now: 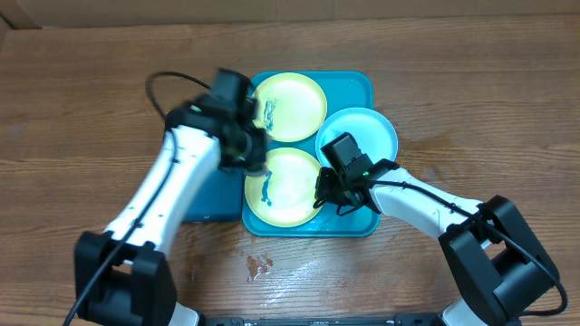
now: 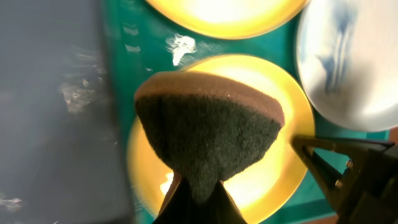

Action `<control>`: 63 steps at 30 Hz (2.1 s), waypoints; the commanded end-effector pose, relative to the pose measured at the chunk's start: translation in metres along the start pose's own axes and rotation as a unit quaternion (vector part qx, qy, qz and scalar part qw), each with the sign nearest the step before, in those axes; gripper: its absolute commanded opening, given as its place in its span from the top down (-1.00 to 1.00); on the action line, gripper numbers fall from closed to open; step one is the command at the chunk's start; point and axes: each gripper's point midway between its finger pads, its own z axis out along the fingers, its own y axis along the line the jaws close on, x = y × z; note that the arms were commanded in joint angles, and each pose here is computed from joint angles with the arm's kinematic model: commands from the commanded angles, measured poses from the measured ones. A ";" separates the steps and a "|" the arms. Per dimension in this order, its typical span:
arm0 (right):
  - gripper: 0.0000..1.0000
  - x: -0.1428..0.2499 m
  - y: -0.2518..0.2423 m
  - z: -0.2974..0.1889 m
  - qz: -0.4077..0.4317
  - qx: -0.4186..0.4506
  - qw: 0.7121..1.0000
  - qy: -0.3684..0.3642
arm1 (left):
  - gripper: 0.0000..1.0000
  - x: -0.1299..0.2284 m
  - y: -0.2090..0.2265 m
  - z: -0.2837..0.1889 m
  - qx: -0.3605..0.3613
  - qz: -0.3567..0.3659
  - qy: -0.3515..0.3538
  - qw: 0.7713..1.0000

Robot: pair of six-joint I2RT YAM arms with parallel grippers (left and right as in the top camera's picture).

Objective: Clean dirty plates on tray and stack at the side
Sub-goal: 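Move the sponge with the left gripper onto the lower-left yellow plate, then scrub the lower-left plate with the sponge while the right gripper holds its rim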

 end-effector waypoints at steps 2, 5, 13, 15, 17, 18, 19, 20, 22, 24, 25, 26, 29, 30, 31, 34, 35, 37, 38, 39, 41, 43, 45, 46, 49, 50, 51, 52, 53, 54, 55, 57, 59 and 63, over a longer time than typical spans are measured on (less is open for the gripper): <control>0.92 0.009 -0.021 0.011 0.007 0.043 0.999 0.012 | 0.92 0.033 -0.020 0.043 0.015 -0.029 0.030 0.999; 0.92 0.008 -0.021 0.010 0.006 0.042 0.999 0.011 | 0.92 0.044 -0.029 0.070 0.026 -0.027 0.044 0.998; 0.92 0.011 -0.019 0.011 0.007 0.036 0.999 0.019 | 0.92 0.056 0.013 0.111 -0.067 -0.028 0.078 0.994; 0.92 0.012 -0.019 0.011 0.007 0.036 0.999 0.021 | 0.92 0.053 0.028 0.107 -0.098 -0.026 0.074 0.992; 0.92 0.013 -0.019 0.011 0.007 0.035 0.999 0.022 | 0.92 0.049 0.047 0.102 -0.138 -0.028 0.068 0.988; 0.92 0.013 -0.019 0.010 0.007 0.035 0.999 0.022 | 0.92 0.048 0.055 0.100 -0.154 -0.027 0.067 0.985; 0.92 0.013 -0.019 0.011 0.007 0.035 0.999 0.023 | 0.92 0.048 0.063 0.098 -0.170 -0.025 0.066 0.983; 0.92 0.013 -0.019 0.011 0.007 0.035 0.999 0.023 | 0.92 0.047 0.067 0.096 -0.178 -0.019 0.066 0.982; 0.92 0.013 -0.019 0.010 0.007 0.035 0.999 0.022 | 0.92 0.047 0.076 0.094 -0.194 -0.006 0.068 0.979; 0.92 0.013 -0.019 0.011 0.007 0.035 0.999 0.023 | 0.92 0.046 0.085 0.090 -0.216 -0.004 0.066 0.974; 0.92 0.013 -0.019 0.010 0.007 0.035 0.999 0.023 | 0.92 0.046 0.087 0.089 -0.221 -0.004 0.065 0.973; 0.92 0.013 -0.019 0.010 0.007 0.036 0.999 0.023 | 0.92 0.046 0.087 0.089 -0.222 -0.004 0.065 0.973; 0.92 0.013 -0.019 0.011 0.007 0.036 0.999 0.023 | 0.92 0.044 0.076 0.094 -0.191 -0.006 0.065 0.979; 0.92 0.013 -0.019 0.010 0.007 0.036 0.999 0.023 | 0.92 0.045 0.061 0.099 -0.146 0.001 0.072 0.987; 0.92 0.013 -0.019 0.011 0.007 0.036 0.999 0.023 | 0.92 0.047 0.045 0.103 -0.100 0.011 0.080 0.992; 0.92 0.013 -0.019 0.010 0.007 0.036 0.999 0.023 | 0.92 0.045 0.001 0.109 0.026 0.042 0.085 0.995; 0.92 0.013 -0.019 0.011 0.007 0.036 0.999 0.023 | 0.92 0.044 -0.012 0.111 0.058 0.052 0.084 0.993; 0.92 0.013 -0.019 0.010 0.007 0.036 0.999 0.023 | 0.92 0.046 -0.029 0.113 0.099 0.073 0.085 0.989; 0.92 0.013 -0.019 0.011 0.007 0.036 0.999 0.024 | 0.92 0.049 -0.035 0.115 0.110 0.087 0.090 0.986; 0.92 0.013 -0.019 0.010 0.007 0.036 0.999 0.024 | 0.92 0.053 -0.039 0.117 0.118 0.098 0.095 0.984; 0.92 0.014 -0.020 0.010 0.007 0.037 0.999 0.024 | 0.92 0.061 -0.044 0.117 0.135 0.117 0.110 0.978; 0.92 0.014 -0.020 0.010 0.007 0.037 0.999 0.025 | 0.92 0.069 -0.048 0.115 0.154 0.133 0.124 0.971; 0.92 0.014 -0.020 0.010 0.007 0.037 0.999 0.025 | 0.92 0.076 -0.047 0.114 0.156 0.141 0.136 0.968; 0.92 0.014 -0.020 0.010 0.007 0.037 0.999 0.025 | 0.92 0.079 -0.045 0.113 0.154 0.143 0.144 0.967; 0.92 0.014 -0.020 0.010 0.007 0.037 0.999 0.024 | 0.92 0.092 -0.042 0.110 0.150 0.147 0.169 0.963; 0.92 0.014 -0.020 0.010 0.007 0.037 0.999 0.024 | 0.92 0.096 -0.040 0.109 0.145 0.149 0.177 0.962; 0.92 0.014 -0.020 0.010 0.007 0.037 0.999 0.024 | 0.92 0.098 -0.037 0.109 0.138 0.149 0.182 0.962; 0.92 0.014 -0.020 0.010 0.007 0.037 0.999 0.025 | 0.92 0.100 -0.033 0.108 0.128 0.148 0.188 0.963; 0.92 0.014 -0.020 0.010 0.007 0.037 0.999 0.025 | 0.92 0.102 -0.029 0.109 0.117 0.147 0.191 0.963; 0.92 0.014 -0.020 0.010 0.007 0.037 0.999 0.025 | 0.92 0.103 -0.023 0.109 0.099 0.144 0.194 0.965; 0.92 0.014 -0.020 0.010 0.007 0.037 0.999 0.025 | 0.92 0.102 -0.017 0.110 0.080 0.138 0.195 0.968; 0.92 0.014 -0.020 0.010 0.007 0.037 0.999 0.025 | 0.92 0.099 0.009 0.112 -0.003 0.106 0.192 0.976; 0.92 0.014 -0.020 0.010 0.007 0.037 0.999 0.025 | 0.92 0.092 0.049 0.108 -0.131 0.054 0.173 0.975; 0.92 0.014 -0.020 0.010 0.007 0.037 0.999 0.025 | 0.92 0.081 0.089 0.094 -0.252 0.012 0.136 0.958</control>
